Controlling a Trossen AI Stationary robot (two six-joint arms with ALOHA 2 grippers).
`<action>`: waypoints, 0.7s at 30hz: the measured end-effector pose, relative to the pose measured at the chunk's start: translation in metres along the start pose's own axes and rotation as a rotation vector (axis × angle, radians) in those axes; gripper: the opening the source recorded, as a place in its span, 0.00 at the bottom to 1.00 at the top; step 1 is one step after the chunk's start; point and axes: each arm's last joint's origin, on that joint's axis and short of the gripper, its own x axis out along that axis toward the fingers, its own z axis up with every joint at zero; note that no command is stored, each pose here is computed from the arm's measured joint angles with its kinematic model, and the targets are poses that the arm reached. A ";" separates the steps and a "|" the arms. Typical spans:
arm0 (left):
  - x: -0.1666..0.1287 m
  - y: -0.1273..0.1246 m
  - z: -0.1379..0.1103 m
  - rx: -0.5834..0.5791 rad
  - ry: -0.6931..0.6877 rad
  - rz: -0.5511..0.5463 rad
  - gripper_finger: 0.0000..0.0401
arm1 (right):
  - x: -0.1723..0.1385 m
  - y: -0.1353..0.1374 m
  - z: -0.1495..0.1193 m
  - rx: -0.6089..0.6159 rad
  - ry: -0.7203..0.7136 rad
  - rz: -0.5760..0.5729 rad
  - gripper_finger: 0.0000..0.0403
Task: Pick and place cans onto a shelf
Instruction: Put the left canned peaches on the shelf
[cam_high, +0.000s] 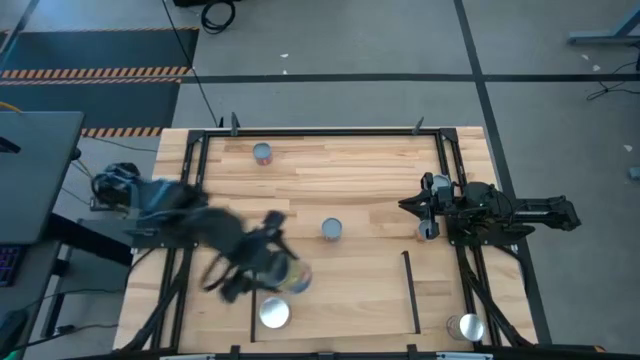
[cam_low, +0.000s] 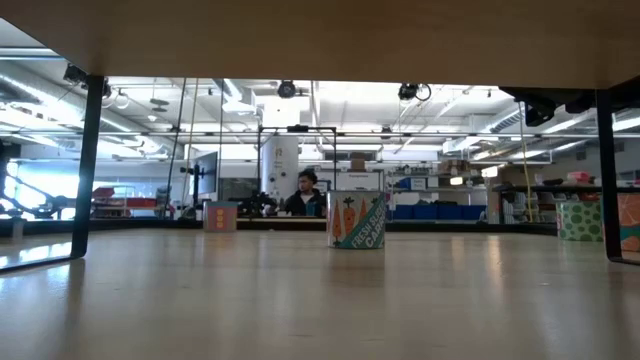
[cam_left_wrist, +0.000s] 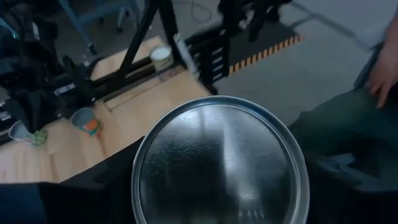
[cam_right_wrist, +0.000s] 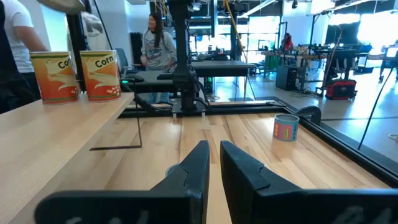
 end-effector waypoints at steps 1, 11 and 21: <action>0.008 0.010 -0.001 0.005 0.009 0.000 0.78 | 0.000 0.000 0.000 0.000 0.000 0.000 0.12; 0.053 0.101 0.003 -0.004 0.119 -0.011 0.78 | 0.000 0.000 0.000 0.000 0.000 0.000 0.12; 0.111 0.105 -0.039 -0.242 0.429 -0.054 0.79 | 0.000 0.000 0.000 0.000 0.000 0.000 0.12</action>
